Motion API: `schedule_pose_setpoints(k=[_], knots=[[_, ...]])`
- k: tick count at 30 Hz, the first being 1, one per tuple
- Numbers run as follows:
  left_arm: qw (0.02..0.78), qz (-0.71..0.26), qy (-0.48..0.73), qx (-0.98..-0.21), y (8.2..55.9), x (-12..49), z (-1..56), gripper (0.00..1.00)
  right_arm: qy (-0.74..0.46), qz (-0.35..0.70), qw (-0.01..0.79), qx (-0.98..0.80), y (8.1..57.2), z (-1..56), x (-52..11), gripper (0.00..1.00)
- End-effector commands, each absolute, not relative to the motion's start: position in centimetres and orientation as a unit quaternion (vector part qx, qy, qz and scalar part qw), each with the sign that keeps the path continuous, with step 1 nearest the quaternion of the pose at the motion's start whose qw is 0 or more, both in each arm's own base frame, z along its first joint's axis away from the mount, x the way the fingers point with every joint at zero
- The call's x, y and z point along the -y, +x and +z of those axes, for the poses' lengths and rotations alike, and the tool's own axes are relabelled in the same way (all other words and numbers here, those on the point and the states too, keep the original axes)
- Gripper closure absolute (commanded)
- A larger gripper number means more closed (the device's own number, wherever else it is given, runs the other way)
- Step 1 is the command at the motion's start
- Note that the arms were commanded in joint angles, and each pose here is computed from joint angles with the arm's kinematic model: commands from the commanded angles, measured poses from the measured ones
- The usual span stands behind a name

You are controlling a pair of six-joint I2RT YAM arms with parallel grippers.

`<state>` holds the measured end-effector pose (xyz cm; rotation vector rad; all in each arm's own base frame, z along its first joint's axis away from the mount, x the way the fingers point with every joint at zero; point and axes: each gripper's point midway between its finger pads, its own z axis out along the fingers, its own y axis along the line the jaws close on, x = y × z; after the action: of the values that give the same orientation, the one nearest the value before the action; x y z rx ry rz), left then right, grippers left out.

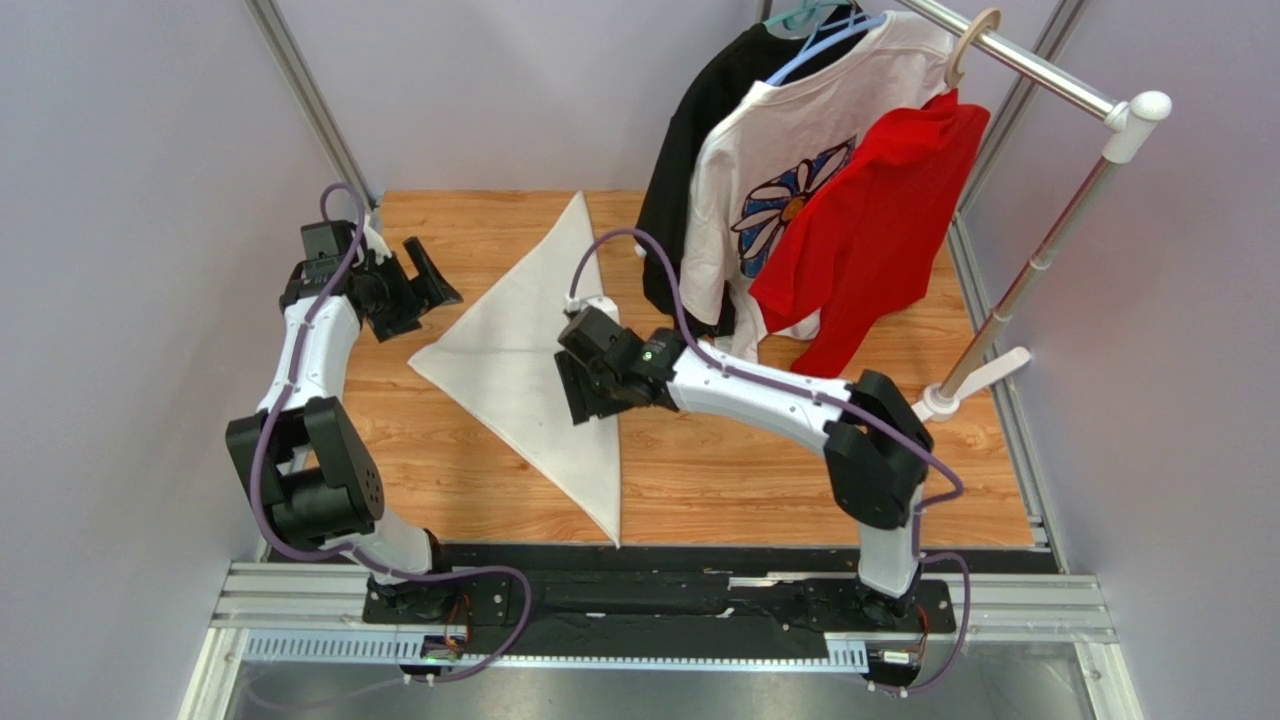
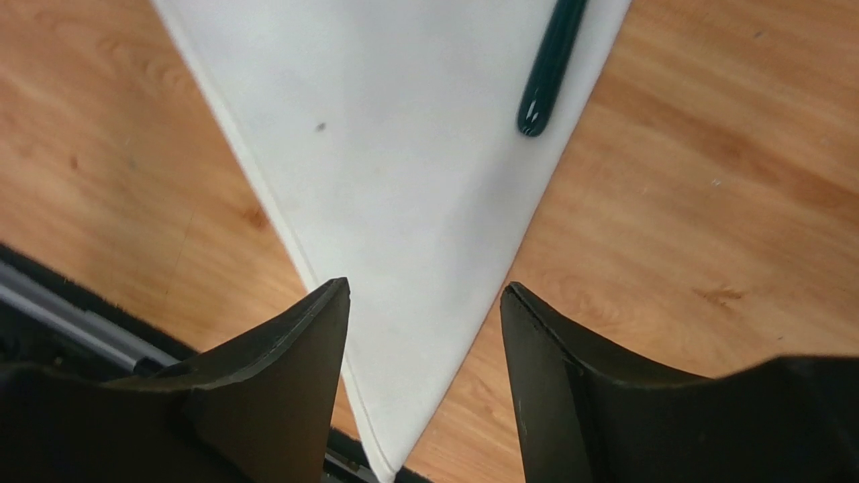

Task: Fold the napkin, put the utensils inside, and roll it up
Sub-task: Place the utensil onto the napkin

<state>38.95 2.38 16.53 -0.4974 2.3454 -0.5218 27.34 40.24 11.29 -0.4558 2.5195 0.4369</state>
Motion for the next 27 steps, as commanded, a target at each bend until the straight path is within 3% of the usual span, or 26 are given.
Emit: schedule_pose_setpoints(k=[1, 8, 27], knots=[[0.334, -0.194, -0.169, -0.907, 39.5, -1.2, 16.3, 0.07, -0.2, 0.171, 0.252, -0.931, 21.6, 10.2, -38.8, 0.42], [0.28, -0.222, -0.15, -0.922, 41.1, 1.5, 12.8, 0.08, -0.212, 0.19, 0.202, -0.937, 15.2, 7.0, -37.7, 0.47], [0.271, -0.219, -0.153, -0.925, 44.5, 1.1, 8.5, 0.07, -0.184, 0.225, 0.155, -0.944, 12.5, 4.0, -38.2, 0.52]])
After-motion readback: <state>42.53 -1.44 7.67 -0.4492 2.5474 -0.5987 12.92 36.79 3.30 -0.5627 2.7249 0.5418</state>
